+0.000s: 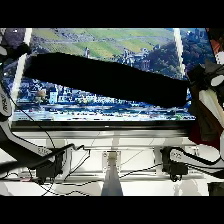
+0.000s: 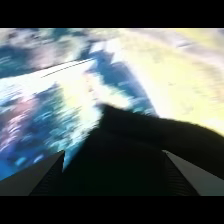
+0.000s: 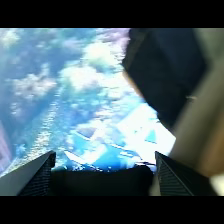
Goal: Fold the clothes and pants, and hang the long-sleeved shirts on hangers.
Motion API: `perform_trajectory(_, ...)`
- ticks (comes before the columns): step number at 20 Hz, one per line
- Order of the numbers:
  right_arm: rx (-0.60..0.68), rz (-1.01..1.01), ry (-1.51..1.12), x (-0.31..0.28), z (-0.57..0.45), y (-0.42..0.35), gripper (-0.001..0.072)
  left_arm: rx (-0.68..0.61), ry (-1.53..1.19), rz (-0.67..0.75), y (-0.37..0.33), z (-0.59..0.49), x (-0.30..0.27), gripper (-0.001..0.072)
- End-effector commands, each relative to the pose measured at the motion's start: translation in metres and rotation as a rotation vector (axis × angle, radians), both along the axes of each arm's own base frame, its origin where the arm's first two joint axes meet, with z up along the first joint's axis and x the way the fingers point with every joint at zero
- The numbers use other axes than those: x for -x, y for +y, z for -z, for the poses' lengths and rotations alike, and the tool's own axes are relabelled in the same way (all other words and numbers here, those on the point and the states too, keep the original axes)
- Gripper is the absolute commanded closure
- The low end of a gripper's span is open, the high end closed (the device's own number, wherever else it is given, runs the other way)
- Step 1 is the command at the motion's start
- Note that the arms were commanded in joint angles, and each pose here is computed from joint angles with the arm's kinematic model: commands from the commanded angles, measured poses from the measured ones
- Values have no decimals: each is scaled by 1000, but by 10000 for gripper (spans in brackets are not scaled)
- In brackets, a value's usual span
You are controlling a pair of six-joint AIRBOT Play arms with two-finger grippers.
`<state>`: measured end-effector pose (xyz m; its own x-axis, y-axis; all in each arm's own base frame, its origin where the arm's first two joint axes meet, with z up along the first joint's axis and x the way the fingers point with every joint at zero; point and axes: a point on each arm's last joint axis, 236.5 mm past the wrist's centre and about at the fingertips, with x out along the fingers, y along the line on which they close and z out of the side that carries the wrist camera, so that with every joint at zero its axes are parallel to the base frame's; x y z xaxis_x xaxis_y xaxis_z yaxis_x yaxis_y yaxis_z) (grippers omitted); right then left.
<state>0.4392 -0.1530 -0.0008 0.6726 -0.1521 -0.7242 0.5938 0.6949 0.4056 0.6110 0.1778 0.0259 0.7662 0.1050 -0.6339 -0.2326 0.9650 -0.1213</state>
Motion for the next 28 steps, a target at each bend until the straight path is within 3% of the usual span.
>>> perform_trajectory(1, -22, -6, 2, -10, 6, 4, 20, -4, -44, -1, -3, -22, -6, -13)
perform_trajectory(5, -12, -82, 79, 1, 15, 14, 20, 77, 81, -62, 21, -35, 43, 1)
perform_trajectory(8, 33, -208, 158, 13, 25, 24, 21, 231, 308, -179, 45, -3, 108, 74)
perform_trajectory(11, 98, -341, 198, 18, 29, 33, 21, 388, 458, -197, 34, 35, 150, 74)
perform_trajectory(15, 205, -610, 229, 14, 26, 76, 21, 562, 402, -236, 14, 72, 141, 69)
perform_trajectory(20, 295, -741, 118, -22, -14, 130, 21, 770, 275, -321, 5, 106, 101, 69)
perform_trajectory(22, 326, -774, 66, -35, -34, 149, 21, 785, 243, -331, 7, 120, 90, 70)
perform_trajectory(25, 360, -803, -6, -50, -64, 169, 21, 650, 152, -294, 23, 127, 71, 72)
perform_trajectory(28, 388, -782, -115, -69, -97, 185, 27, 573, 98, -296, 29, 128, 57, 290)
